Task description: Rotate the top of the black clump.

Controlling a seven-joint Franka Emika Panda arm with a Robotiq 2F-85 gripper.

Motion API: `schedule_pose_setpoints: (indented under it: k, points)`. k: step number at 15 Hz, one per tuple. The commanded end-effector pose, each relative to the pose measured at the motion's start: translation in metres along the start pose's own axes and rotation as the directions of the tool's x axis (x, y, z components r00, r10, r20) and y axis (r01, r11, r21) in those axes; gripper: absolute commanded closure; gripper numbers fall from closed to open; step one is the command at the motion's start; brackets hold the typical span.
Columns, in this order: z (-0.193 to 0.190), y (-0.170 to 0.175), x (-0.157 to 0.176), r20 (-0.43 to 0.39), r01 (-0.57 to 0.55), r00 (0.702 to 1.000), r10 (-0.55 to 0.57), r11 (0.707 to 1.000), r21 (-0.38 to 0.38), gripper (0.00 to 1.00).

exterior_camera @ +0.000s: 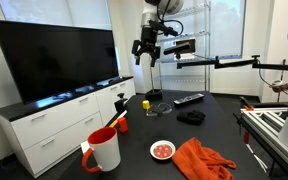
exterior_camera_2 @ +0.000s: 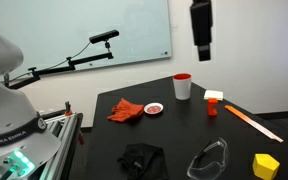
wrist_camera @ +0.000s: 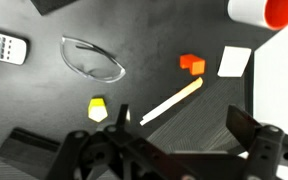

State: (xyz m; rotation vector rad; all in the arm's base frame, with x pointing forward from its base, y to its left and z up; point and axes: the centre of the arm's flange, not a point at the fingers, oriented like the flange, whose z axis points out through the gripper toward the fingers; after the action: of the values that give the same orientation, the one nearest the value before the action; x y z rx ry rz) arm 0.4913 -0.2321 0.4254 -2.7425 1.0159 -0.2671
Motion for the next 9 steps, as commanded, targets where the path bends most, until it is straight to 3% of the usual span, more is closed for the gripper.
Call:
schedule_pose_setpoints:
  k: [1, 2, 7, 9]
  points:
    - [-0.003, -0.025, 0.057, -0.032, -0.029, 0.999, 0.032, 0.995, 0.091, 0.00]
    - [0.011, -0.013, 0.033, -0.017, -0.035, 0.999, 0.036, 0.999, 0.035, 0.00]
    - [0.024, -0.012, 0.035, 0.000, -0.042, 0.999, 0.042, 0.999, 0.026, 0.00]
    - [0.037, -0.019, 0.055, 0.008, -0.075, 0.997, 0.075, 0.997, 0.015, 0.00]
